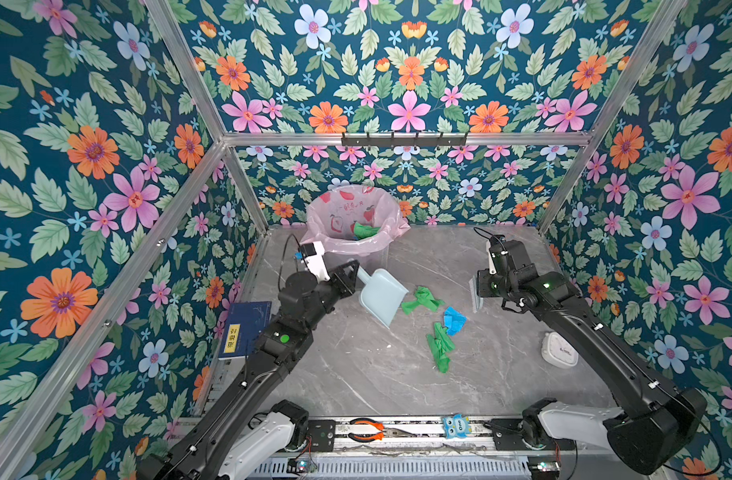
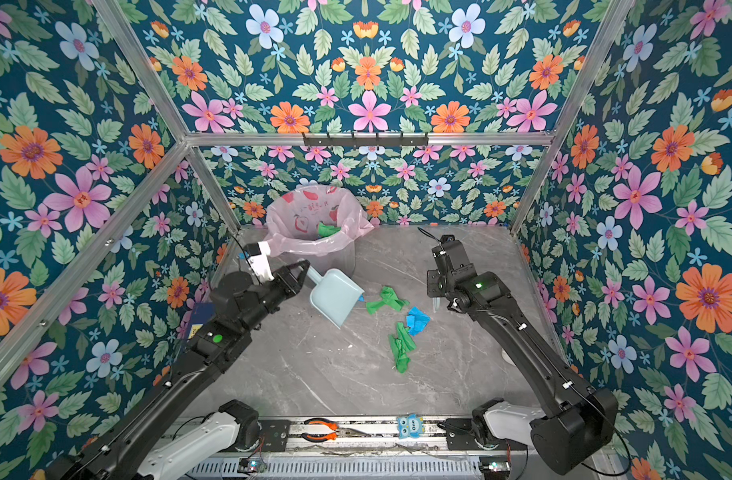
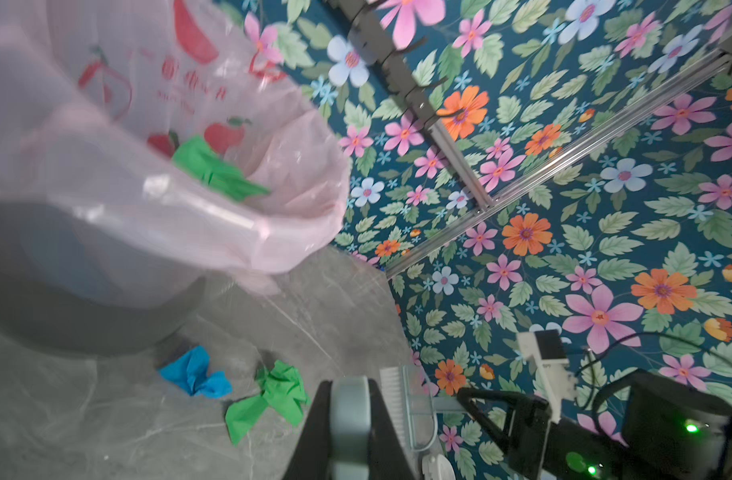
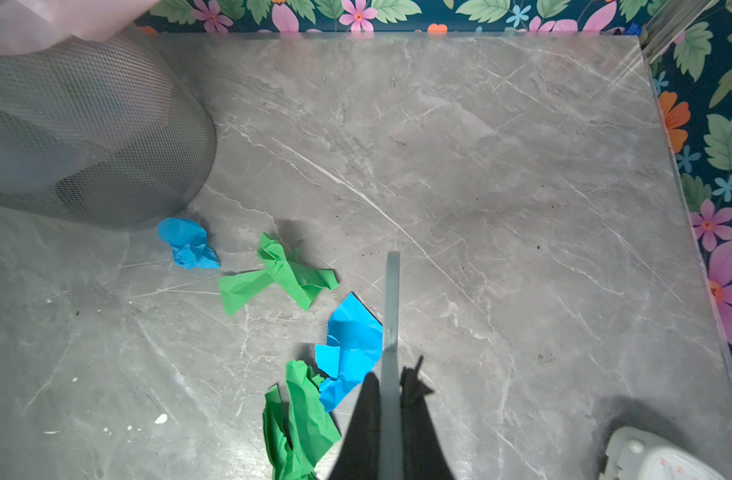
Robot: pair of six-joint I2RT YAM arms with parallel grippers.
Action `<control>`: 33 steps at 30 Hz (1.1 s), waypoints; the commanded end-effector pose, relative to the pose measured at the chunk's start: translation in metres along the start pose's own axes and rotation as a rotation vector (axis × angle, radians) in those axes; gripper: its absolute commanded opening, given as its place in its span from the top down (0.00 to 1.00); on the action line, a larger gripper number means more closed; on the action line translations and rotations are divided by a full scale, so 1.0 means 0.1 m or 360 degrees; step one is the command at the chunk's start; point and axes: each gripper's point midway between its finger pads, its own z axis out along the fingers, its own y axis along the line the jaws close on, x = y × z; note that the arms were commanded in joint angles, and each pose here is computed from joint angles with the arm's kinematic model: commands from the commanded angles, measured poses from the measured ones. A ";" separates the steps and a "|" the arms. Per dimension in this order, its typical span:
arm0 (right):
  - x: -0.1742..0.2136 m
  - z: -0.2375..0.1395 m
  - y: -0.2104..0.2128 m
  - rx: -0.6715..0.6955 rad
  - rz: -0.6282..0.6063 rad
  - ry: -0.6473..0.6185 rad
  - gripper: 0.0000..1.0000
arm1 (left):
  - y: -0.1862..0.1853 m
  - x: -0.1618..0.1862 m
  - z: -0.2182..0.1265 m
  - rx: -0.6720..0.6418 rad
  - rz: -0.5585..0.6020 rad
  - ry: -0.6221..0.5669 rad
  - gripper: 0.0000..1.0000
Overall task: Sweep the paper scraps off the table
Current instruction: 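Lower the empty dustpan with the left gripper beside the remaining scraps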
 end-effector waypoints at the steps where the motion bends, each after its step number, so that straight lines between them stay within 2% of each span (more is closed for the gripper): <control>1: 0.05 0.03 -0.05 -0.0001 0.0060 0.0001 1.00 | -0.04 0.06 0.02 0.0210 -0.0206 -0.0118 1.00; 7: 0.22 0.14 -0.05 -0.0035 0.0088 0.0069 1.00 | 0.44 0.46 0.10 0.0105 -0.0255 -0.0160 1.00; 12: 0.40 0.28 -0.05 -0.0035 0.0109 0.0139 1.00 | 0.77 0.79 0.14 0.0031 -0.0189 -0.0196 1.00; 17: 0.46 0.33 -0.05 -0.0035 0.0116 0.0155 1.00 | 0.85 0.92 0.15 0.0154 -0.0174 -0.0288 1.00; 22: 0.53 0.36 -0.05 -0.0039 0.0126 0.0182 1.00 | 0.93 1.02 0.25 0.0220 -0.0251 -0.0352 1.00; 27: 0.67 0.35 -0.08 -0.0030 0.0135 0.0232 1.00 | 1.00 1.20 0.48 0.0155 -0.0211 -0.0300 1.00; 33: 0.80 0.33 -0.08 -0.0060 0.0172 0.0267 1.00 | 1.07 1.26 0.59 0.0100 -0.0167 -0.0311 1.00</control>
